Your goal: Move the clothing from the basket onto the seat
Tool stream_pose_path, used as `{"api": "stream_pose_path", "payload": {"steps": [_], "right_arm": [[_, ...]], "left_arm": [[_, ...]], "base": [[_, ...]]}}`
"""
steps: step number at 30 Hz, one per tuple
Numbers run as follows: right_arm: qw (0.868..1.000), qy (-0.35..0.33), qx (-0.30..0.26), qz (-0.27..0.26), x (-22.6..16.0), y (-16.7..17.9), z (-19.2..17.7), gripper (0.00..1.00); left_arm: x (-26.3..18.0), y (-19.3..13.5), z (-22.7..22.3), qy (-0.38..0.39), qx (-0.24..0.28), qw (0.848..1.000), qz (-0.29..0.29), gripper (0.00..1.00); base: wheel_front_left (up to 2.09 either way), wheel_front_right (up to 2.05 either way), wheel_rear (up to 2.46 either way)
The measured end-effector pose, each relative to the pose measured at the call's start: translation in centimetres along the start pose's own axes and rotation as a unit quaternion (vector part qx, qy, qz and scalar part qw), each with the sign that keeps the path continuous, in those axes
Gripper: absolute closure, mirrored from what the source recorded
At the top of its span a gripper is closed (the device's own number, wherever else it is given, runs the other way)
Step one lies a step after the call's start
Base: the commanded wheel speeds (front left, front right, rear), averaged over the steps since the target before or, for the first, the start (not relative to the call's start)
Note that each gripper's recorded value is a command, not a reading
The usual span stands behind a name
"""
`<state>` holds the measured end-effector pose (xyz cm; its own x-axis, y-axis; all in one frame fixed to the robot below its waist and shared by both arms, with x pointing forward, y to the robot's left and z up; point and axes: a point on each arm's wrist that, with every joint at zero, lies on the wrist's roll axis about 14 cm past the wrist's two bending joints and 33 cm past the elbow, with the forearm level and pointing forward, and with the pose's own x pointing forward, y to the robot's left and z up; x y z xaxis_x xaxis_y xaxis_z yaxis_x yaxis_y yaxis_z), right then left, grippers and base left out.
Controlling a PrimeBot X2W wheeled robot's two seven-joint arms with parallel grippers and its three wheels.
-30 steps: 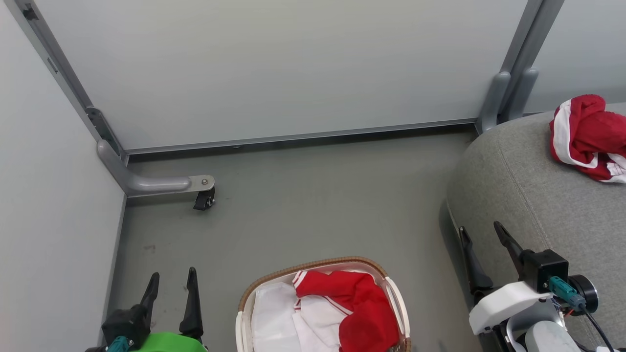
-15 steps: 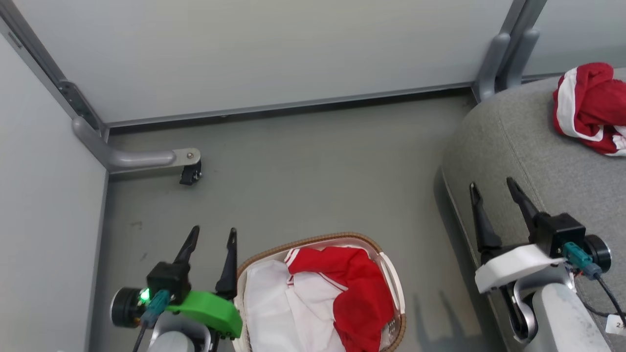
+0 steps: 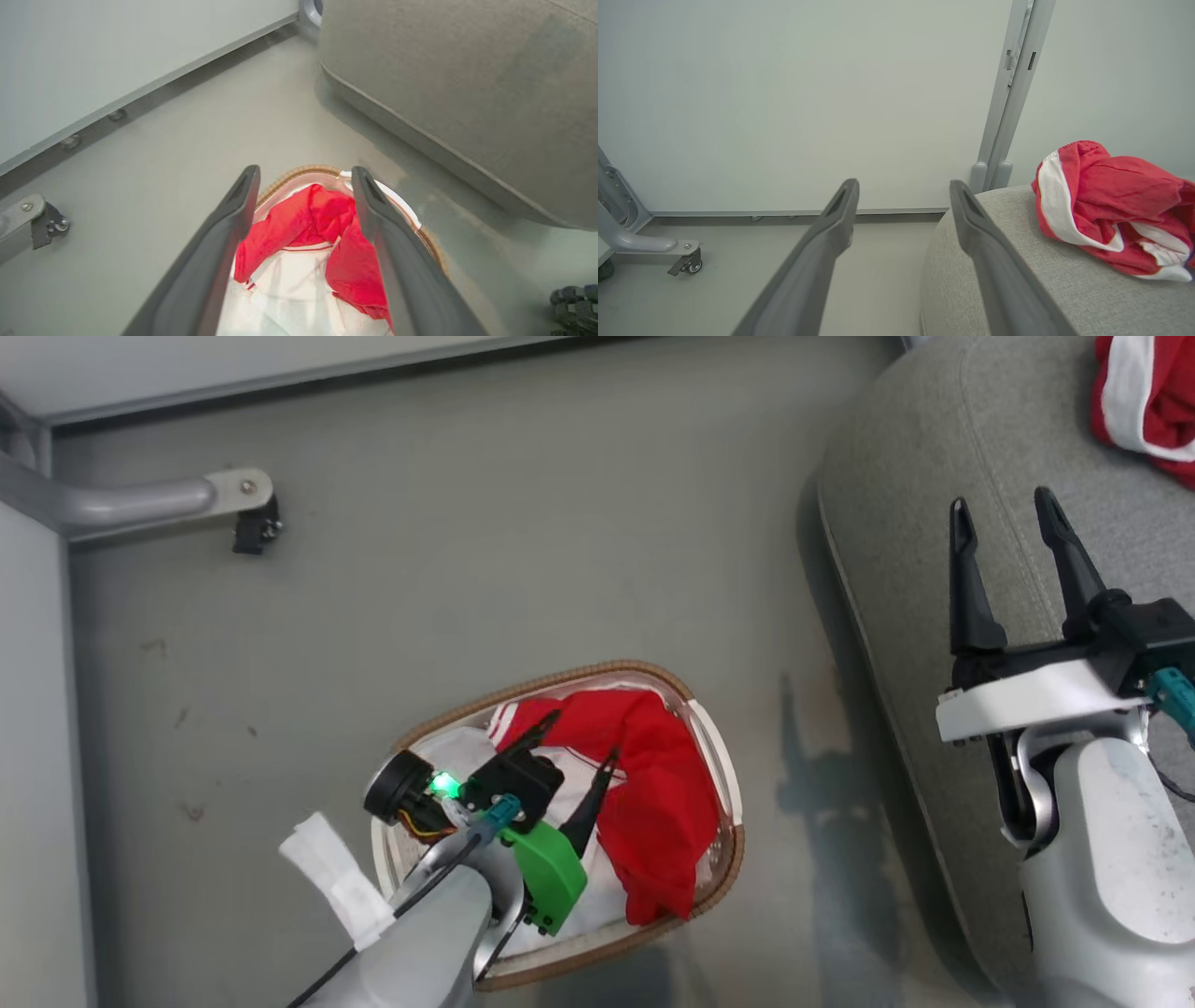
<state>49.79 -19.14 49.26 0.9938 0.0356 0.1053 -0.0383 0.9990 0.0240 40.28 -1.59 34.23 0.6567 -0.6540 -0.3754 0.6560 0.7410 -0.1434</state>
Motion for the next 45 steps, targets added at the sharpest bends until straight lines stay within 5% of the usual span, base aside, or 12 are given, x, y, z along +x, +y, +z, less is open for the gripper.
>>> {"api": "stream_pose_path", "payload": {"steps": [12,31,32,33,35,36,45], "right_arm": [[1.0,0.026,-0.01,-0.001,3.2,-1.2,-5.2,0.0],[0.994,0.103,-0.025,-0.022,2.1,-4.1,-12.1,0.0],[0.994,0.104,-0.026,-0.021,2.1,-4.2,-12.2,0.0],[0.994,0.106,-0.027,-0.022,2.0,-4.3,-12.4,0.0],[0.993,0.111,-0.03,-0.022,1.9,-4.4,-12.8,0.0],[0.993,0.112,-0.031,-0.022,1.8,-4.4,-12.9,0.0],[0.994,0.105,-0.034,-0.012,2.2,-3.8,-12.3,0.0]], "left_arm": [[4.4,-3.8,-10.9,0.164,0.035,0.974,-0.15,0.0],[7.8,-7.7,-18.3,0.256,-0.014,0.932,-0.257,0.0],[7.8,-7.9,-18.7,0.262,-0.014,0.929,-0.261,0.07],[7.7,-8.0,-19.0,0.267,-0.015,0.927,-0.264,0.43],[7.7,-8.3,-19.5,0.274,-0.017,0.924,-0.268,0.74],[7.7,-8.4,-19.7,0.275,-0.018,0.922,-0.27,0.97],[7.9,-8.2,-18.1,0.242,-0.016,0.932,-0.268,1.0]], "base": [[0.0,0.0,0.0],[0.0,0.0,0.0],[0.0,0.0,0.0],[0.0,0.0,0.0],[0.0,0.0,0.0],[0.0,0.0,0.0],[0.0,0.0,0.0]]}}
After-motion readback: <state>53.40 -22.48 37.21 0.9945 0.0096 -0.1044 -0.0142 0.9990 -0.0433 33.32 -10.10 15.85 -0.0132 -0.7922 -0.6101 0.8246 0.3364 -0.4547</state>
